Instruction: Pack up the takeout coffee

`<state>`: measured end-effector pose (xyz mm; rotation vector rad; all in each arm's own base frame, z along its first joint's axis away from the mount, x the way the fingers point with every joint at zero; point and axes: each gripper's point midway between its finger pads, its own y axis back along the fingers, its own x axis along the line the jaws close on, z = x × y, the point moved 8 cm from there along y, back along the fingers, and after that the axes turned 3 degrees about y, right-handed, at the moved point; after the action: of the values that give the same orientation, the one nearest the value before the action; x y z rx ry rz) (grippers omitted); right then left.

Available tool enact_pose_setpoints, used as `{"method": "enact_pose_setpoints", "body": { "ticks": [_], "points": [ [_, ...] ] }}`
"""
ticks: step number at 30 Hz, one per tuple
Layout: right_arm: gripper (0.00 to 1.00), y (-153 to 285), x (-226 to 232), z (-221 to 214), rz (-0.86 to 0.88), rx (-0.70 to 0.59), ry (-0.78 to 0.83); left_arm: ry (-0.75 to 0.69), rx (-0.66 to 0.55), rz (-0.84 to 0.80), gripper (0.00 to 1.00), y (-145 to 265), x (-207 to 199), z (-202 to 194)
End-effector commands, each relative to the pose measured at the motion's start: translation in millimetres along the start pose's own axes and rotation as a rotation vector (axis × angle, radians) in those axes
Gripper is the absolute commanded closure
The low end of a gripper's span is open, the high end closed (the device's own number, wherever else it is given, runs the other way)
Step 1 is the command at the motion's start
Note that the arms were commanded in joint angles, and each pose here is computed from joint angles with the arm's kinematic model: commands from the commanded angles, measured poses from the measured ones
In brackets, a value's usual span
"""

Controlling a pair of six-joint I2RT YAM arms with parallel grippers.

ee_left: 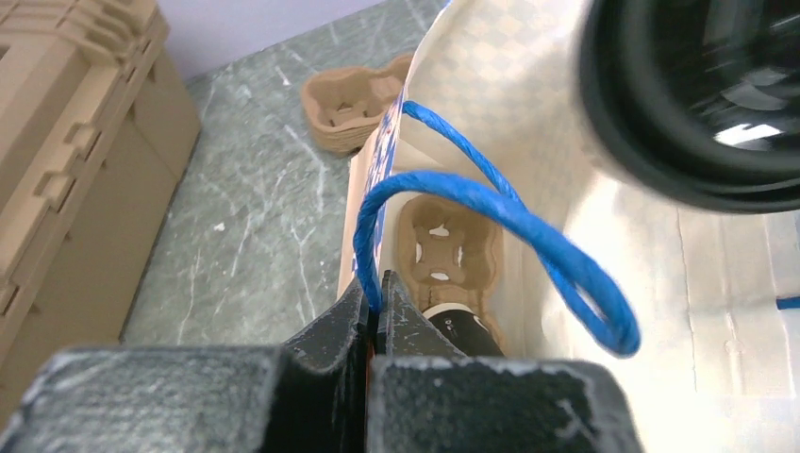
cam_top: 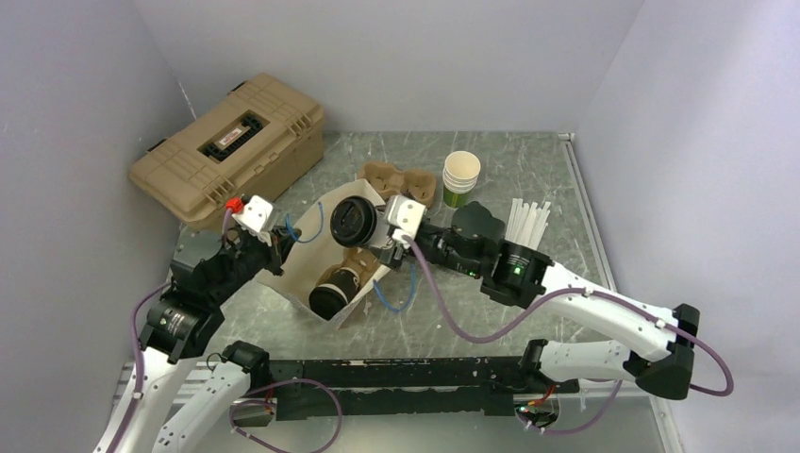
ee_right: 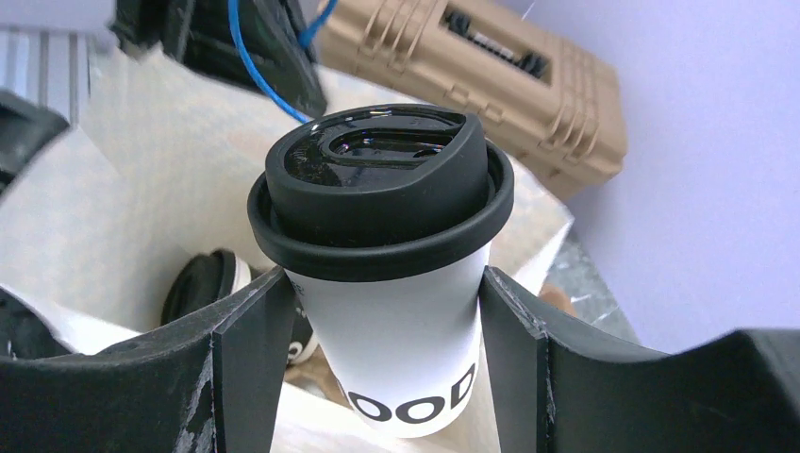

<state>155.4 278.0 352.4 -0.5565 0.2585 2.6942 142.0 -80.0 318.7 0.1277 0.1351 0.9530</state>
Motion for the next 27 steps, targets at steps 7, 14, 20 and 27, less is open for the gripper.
{"method": "enact_pose_setpoints", "body": {
  "ticks": [7,14,20,27],
  "points": [
    [0.56,38.1,-32.8,72.5,-0.230,-0.398,-0.092,0.114,-0.025,0.156,1.00,-7.1,11.4,13.0],
    [0.56,72.7,-41.9,68.8,-0.377,-0.410,-0.161,0.101,-0.003,0.266,1.00,5.2,19.9,8.2],
    [0.56,97.3,-27.3,28.5,-0.454,-0.392,-0.297,0.156,-0.005,0.385,1.00,16.4,26.7,-0.9],
    [0.57,89.6,9.2,-41.4,-0.427,-0.276,-0.485,0.216,-0.046,0.478,1.00,23.9,31.9,-10.3]
  ]
}}
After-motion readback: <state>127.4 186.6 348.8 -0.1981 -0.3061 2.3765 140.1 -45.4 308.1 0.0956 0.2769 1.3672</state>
